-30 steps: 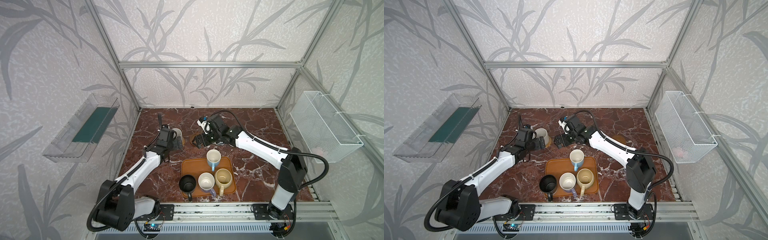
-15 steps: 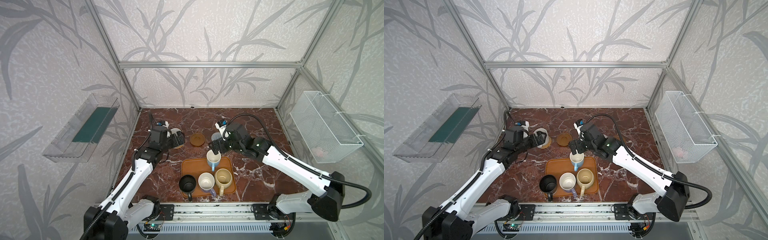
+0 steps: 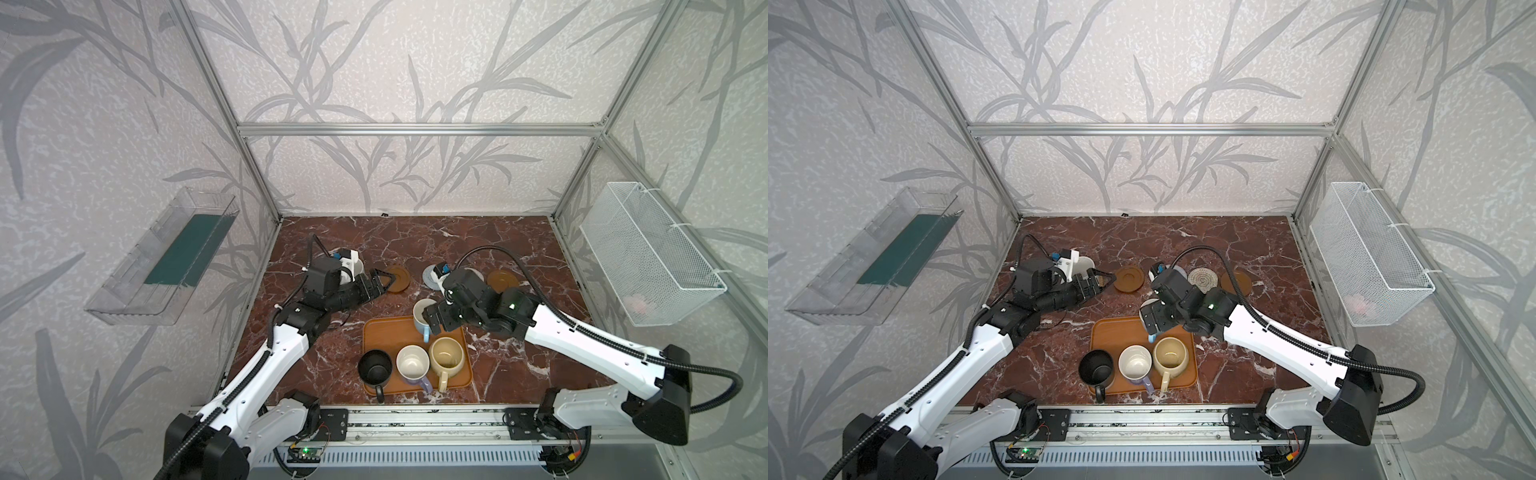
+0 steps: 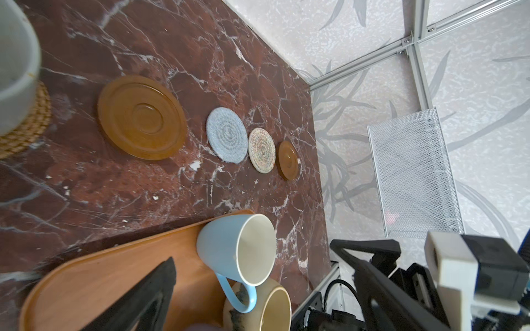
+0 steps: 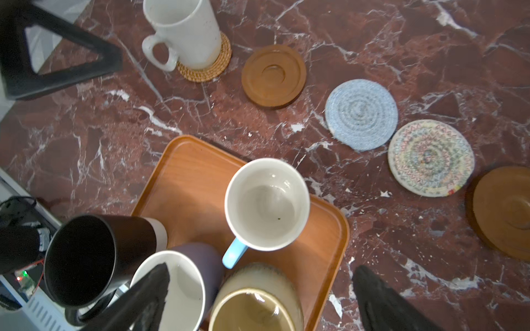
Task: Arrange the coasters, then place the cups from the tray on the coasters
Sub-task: 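Move right gripper above the light blue mug on the tray while left gripper swings aside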
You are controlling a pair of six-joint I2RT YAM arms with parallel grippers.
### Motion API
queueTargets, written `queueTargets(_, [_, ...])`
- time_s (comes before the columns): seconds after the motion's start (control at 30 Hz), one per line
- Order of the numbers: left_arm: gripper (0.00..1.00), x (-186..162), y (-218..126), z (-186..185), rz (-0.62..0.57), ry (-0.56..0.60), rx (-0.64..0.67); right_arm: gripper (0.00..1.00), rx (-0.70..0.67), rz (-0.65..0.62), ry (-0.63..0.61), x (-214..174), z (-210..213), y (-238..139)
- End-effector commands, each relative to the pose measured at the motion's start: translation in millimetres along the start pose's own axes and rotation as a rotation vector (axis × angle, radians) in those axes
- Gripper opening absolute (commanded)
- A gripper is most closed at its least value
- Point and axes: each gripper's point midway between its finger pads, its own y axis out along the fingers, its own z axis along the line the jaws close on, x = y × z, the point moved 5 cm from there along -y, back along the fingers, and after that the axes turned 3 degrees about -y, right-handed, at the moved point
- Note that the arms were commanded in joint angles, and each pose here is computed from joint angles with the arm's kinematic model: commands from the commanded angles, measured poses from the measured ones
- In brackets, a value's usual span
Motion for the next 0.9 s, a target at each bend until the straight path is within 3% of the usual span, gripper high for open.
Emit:
queueTargets(0.0, [0.99,-1.8,1.7,-14.9,0.019,-0.001,-0.074,1.0,-0.056,0.04,0.052,-10.8,-4.3,10.9])
queueTargets(0.13, [0.99,-0.1,8.4,-8.4,-0.006,-0.062,-0.044,0.99,-0.074,0.066,0.083,-19.4,-1.2,27.3])
queueTargets(0.27, [0.99,-1.9,15.4,-14.3,0.005,-0.062,-0.073,0.99,-0.055,0.121,0.082,-26.0,5.8,44.9])
queueTargets(0.43, [0.99,-6.9,21.6,0.0,0.039,-0.048,0.003,0.99,-0.065,0.125,0.065,-31.5,8.4,55.5])
queueTargets(0.6, [0.99,-6.4,35.9,2.9,0.052,-0.09,-0.046,0.91,-0.101,0.178,0.043,-37.5,6.7,67.2])
queueTargets(0.87, [0.99,-6.8,41.3,11.6,0.048,-0.095,-0.017,0.77,-0.114,0.195,0.073,-47.6,4.6,80.3])
